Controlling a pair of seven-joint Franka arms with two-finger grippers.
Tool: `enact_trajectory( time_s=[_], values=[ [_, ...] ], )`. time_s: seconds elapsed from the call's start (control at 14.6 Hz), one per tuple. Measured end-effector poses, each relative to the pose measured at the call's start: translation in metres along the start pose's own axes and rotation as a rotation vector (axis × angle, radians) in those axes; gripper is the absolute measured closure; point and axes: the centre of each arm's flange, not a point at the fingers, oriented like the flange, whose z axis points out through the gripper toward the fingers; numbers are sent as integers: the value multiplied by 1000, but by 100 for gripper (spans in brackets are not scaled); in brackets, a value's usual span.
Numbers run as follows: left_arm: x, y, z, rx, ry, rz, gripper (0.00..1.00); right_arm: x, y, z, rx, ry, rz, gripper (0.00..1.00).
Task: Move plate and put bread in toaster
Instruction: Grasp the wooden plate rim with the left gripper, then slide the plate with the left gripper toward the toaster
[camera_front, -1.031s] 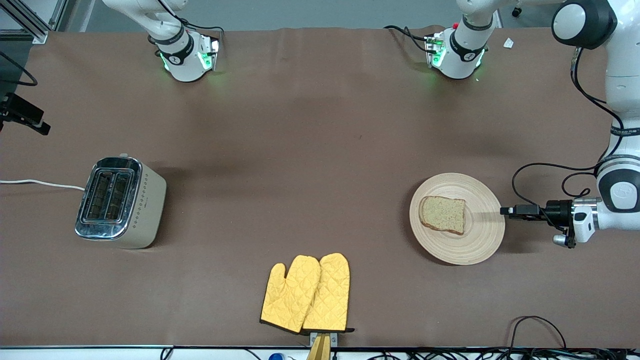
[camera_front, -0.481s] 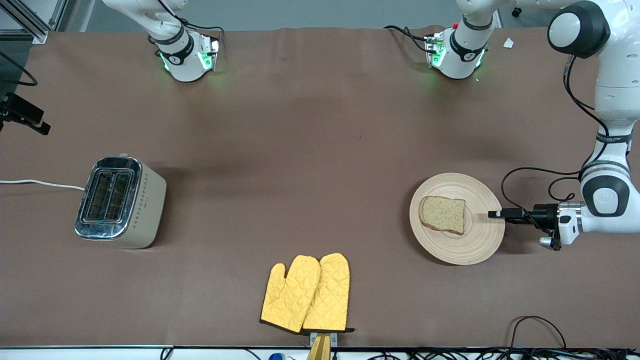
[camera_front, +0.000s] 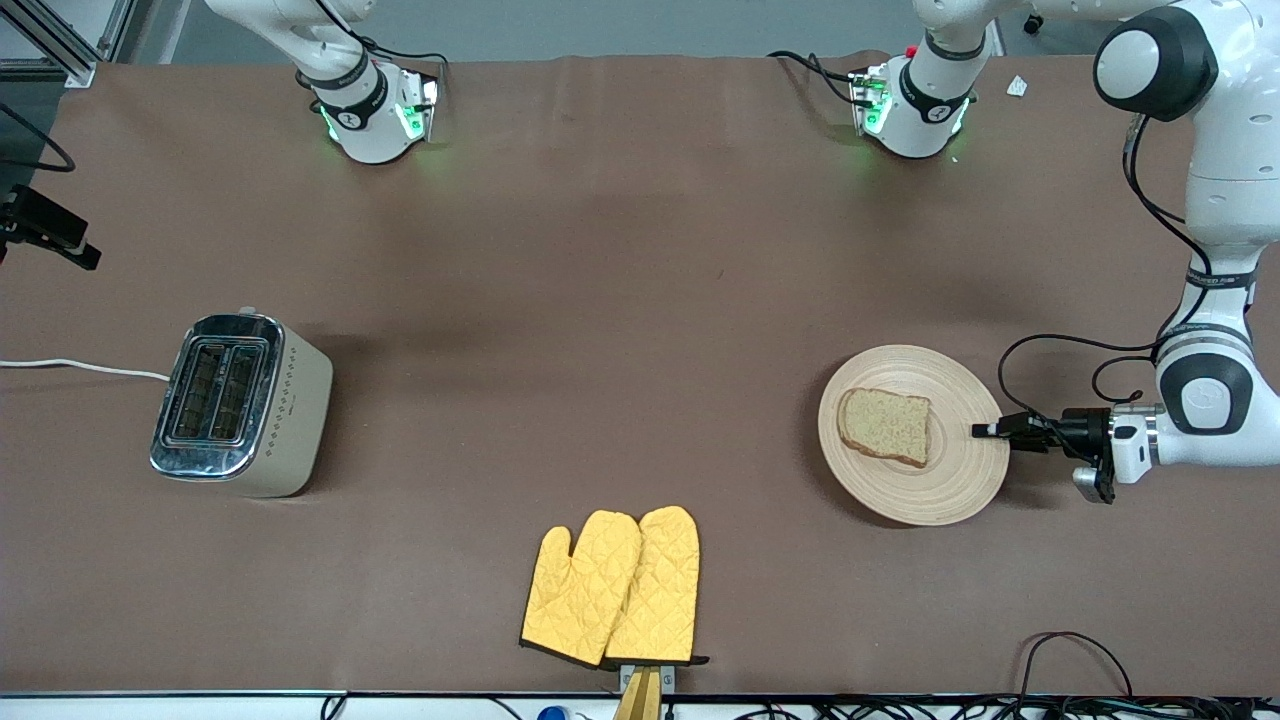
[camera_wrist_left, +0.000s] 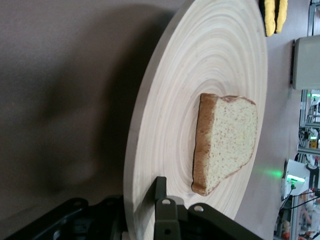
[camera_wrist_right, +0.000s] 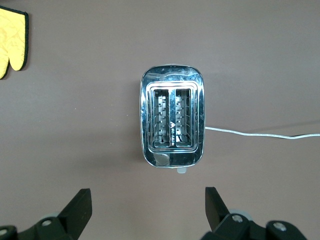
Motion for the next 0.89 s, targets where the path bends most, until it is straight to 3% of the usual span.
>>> enact_trajectory(
  time_s=[0.34,0.89],
  values=[
    [16,20,11,-26,1,30,87,-1,0,1,0,-12,1,0],
    [85,154,125,-186,-28,-94,91,-2,2,2,0,-22,3,0]
  ],
)
